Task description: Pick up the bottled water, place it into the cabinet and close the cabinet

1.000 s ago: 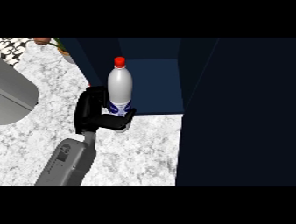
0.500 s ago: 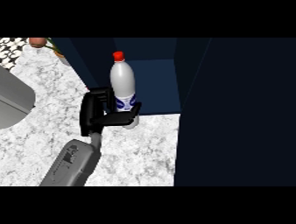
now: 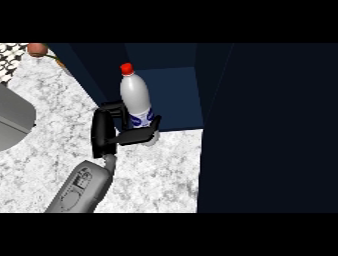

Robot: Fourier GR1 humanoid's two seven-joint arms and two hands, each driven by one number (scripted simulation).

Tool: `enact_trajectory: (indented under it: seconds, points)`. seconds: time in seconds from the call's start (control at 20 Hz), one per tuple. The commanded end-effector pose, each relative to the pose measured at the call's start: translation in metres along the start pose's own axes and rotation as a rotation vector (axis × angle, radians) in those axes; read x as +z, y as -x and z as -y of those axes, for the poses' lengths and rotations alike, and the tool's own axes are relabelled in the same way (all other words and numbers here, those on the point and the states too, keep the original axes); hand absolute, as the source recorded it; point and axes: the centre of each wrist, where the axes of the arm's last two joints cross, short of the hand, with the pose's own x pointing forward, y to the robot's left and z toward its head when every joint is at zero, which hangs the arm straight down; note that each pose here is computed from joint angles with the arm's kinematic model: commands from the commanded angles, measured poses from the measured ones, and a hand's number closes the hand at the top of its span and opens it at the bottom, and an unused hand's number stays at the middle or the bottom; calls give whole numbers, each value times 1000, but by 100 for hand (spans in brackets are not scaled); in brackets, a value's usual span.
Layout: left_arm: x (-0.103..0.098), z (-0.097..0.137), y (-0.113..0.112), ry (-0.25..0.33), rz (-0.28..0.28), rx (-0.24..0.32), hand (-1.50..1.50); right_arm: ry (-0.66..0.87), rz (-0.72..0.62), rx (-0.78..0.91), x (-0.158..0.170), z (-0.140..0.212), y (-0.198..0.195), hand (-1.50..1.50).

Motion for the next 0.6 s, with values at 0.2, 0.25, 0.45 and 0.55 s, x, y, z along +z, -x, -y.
enact_trajectory:
  seconds: [0.2, 0.25, 0.45, 0.55]
  points:
    - [-71, 7, -35, 15, 93, -191, 150, -2, 10, -8, -3, 1, 1, -150]
    - [-69, 9, -31, -5, 104, -214, 150, -23, -6, 3, -1, 4, 7, -150]
    - [-67, 0, -15, -47, 99, -287, -150, -11, -2, -2, -3, 1, 12, -150]
    - [-72, 0, -25, -53, 106, -272, -150, 4, 11, -10, -9, 1, -1, -150]
